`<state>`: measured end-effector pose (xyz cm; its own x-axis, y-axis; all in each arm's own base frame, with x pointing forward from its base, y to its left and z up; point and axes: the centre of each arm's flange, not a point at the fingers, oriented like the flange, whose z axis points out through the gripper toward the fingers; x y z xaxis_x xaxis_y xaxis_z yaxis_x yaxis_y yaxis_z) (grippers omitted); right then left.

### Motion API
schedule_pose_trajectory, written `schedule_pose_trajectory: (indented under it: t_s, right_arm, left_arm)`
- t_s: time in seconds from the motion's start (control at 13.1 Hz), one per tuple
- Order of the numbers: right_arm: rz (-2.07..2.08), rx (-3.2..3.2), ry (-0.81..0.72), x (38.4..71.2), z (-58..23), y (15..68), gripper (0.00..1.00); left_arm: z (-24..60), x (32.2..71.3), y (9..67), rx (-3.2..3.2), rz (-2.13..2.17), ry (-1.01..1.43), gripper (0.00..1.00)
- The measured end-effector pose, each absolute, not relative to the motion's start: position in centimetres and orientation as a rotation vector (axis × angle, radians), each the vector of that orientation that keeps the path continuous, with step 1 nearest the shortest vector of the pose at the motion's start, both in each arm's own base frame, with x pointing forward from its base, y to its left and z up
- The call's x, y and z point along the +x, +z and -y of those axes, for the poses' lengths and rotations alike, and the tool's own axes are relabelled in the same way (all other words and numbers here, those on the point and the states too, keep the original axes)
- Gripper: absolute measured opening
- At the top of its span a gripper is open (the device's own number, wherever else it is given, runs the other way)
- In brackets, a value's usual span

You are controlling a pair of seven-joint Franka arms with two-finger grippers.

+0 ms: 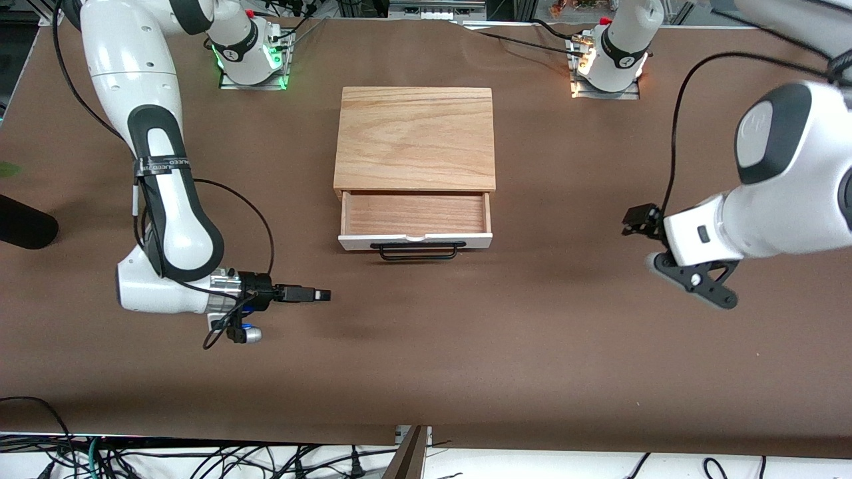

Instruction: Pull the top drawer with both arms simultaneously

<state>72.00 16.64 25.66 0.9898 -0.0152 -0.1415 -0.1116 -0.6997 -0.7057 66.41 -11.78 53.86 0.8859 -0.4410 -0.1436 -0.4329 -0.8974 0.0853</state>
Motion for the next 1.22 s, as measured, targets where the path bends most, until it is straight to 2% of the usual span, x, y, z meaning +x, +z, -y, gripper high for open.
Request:
schedule_pose_trajectory:
  t_s: [0.23, 0.38, 0.69, 0.99, 1.22]
  right_arm:
    - [-0.051, -2.528, 0.151, 72.2, -14.6, 28.1, 1.00]
    - [-0.037, -2.678, 0.139, 72.2, -13.7, 30.4, 1.00]
    - [0.138, -2.961, -0.024, 71.8, -12.6, 39.1, 1.00]
    - [0.118, -3.023, -0.116, 69.7, -7.8, 49.2, 1.00]
    - [0.071, -3.048, -0.111, 66.4, -3.9, 55.4, 1.00]
  left_arm:
    - [10.0, 64.1, 55.9, 3.047, 0.621, -0.244, 1.00]
    - [7.7, 63.3, 55.4, 3.069, 0.578, -0.150, 1.00]
    - [2.7, 60.0, 54.7, 3.149, 0.406, -0.030, 1.00]
    - [4.6, 57.1, 55.6, 3.215, 0.271, -0.012, 1.00]
    - [4.5, 55.5, 54.8, 3.216, 0.218, 0.022, 1.00]
